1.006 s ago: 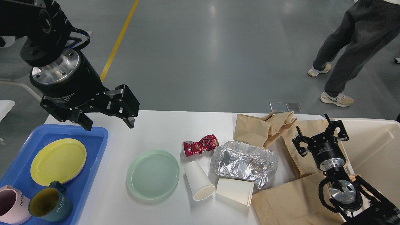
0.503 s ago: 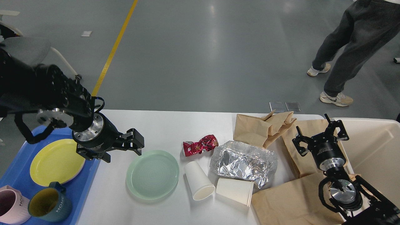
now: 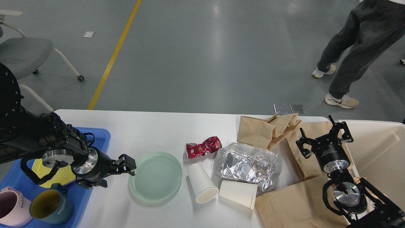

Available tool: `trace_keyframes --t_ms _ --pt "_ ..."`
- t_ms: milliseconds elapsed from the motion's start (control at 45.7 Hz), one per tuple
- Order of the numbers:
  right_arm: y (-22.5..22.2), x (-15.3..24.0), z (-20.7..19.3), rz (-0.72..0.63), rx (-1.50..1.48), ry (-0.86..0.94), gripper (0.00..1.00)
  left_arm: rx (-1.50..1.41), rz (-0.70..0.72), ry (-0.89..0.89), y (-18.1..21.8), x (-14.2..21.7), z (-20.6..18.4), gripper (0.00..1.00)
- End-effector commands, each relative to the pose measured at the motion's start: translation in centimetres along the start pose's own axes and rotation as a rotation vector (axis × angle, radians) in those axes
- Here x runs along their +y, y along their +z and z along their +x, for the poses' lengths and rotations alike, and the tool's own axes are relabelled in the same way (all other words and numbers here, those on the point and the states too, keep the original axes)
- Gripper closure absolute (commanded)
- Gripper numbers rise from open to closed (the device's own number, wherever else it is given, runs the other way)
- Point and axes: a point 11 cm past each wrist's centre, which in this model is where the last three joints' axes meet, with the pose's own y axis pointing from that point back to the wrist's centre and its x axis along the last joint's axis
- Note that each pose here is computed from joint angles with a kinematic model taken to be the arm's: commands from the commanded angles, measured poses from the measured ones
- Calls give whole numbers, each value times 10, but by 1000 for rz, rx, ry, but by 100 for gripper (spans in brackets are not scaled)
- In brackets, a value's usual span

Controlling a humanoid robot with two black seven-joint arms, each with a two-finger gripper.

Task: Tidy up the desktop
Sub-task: 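Grasp the edge of the pale green plate with the left gripper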

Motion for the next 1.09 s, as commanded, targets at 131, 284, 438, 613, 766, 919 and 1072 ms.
trace_keyframes --t_ms 131,284,438,613,766,919,1072 --pt "0 0 1 0 0 2 0 13 -25 105 -5 -35 -8 7" --pt "0 0 1 0 0 2 0 16 -34 127 -4 -42 -13 7" --pt "0 0 0 0 0 0 0 22 -25 155 -12 -50 -9 7" --pt "0 0 0 0 0 0 0 44 -52 160 -6 -55 -9 11" --pt "0 0 0 0 0 0 0 48 -53 147 -8 -59 -13 26" --pt "0 0 0 0 0 0 0 54 -43 132 -14 -63 -19 33" --pt "0 0 0 0 0 0 0 57 -36 123 -17 -65 -22 43"
